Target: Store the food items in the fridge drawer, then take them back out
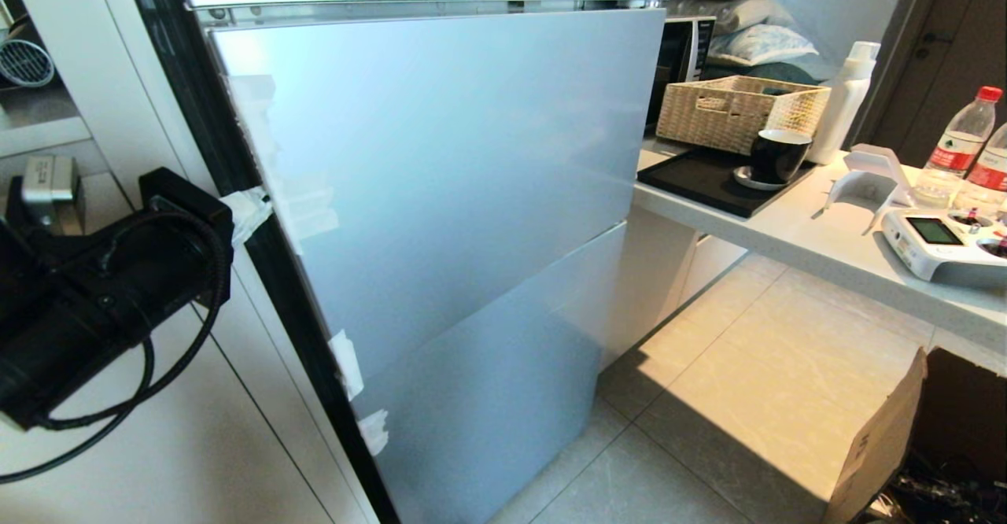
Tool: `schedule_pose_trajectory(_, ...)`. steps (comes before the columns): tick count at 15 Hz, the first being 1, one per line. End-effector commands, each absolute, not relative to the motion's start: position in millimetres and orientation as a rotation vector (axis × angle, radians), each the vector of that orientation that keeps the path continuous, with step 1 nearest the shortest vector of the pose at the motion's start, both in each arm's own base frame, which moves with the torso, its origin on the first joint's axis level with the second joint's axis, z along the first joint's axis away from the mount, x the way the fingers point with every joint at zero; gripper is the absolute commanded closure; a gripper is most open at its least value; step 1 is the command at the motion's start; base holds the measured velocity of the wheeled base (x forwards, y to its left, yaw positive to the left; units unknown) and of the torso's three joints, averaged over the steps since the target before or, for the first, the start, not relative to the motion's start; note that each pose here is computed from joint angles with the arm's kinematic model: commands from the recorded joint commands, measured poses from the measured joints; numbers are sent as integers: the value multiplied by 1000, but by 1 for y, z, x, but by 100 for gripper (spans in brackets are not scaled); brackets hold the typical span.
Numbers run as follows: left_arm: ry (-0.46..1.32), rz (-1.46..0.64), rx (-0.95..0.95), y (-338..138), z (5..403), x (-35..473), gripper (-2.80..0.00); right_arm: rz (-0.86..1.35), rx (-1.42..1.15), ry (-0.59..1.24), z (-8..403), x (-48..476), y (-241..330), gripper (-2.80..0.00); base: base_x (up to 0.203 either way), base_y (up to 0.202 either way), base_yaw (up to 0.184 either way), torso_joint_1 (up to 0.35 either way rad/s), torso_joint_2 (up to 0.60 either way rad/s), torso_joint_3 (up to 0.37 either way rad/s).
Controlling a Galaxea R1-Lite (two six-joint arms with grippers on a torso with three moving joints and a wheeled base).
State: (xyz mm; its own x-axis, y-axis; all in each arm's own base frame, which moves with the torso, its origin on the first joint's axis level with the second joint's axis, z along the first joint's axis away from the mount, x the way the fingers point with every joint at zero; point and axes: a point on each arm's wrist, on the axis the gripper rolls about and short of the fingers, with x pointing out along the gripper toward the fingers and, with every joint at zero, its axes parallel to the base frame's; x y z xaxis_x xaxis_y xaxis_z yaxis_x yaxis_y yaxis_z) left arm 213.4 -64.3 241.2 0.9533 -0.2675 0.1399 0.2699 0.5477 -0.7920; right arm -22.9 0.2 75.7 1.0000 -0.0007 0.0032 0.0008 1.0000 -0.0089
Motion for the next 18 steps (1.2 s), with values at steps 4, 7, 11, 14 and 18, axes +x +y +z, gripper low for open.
schedule_pose_trajectory(4, 40, -396, -944, -80, 238, 199, 0, 0, -9, -3, 76, -23, 0, 0, 0, 0, 0, 0, 0, 0)
schedule_pose_trajectory(7, 117, -499, -941, -100, 231, 182, 0, 0, -9, -3, 76, -23, 0, 0, 0, 0, 0, 0, 0, 0)
schedule_pose_trajectory(11, 320, -788, -962, -126, 220, 145, 0, 0, -9, -3, 76, -23, 0, 0, 0, 0, 0, 0, 0, 0)
schedule_pose_trajectory(14, 392, -956, -940, -111, 214, 120, 0, 0, -9, -3, 76, -23, 0, 0, 0, 0, 0, 0, 0, 0)
schedule_pose_trajectory(18, 143, -856, -671, -73, 225, 95, 0, 0, -8, -3, 76, -23, 0, 0, 0, 0, 0, 0, 0, 0)
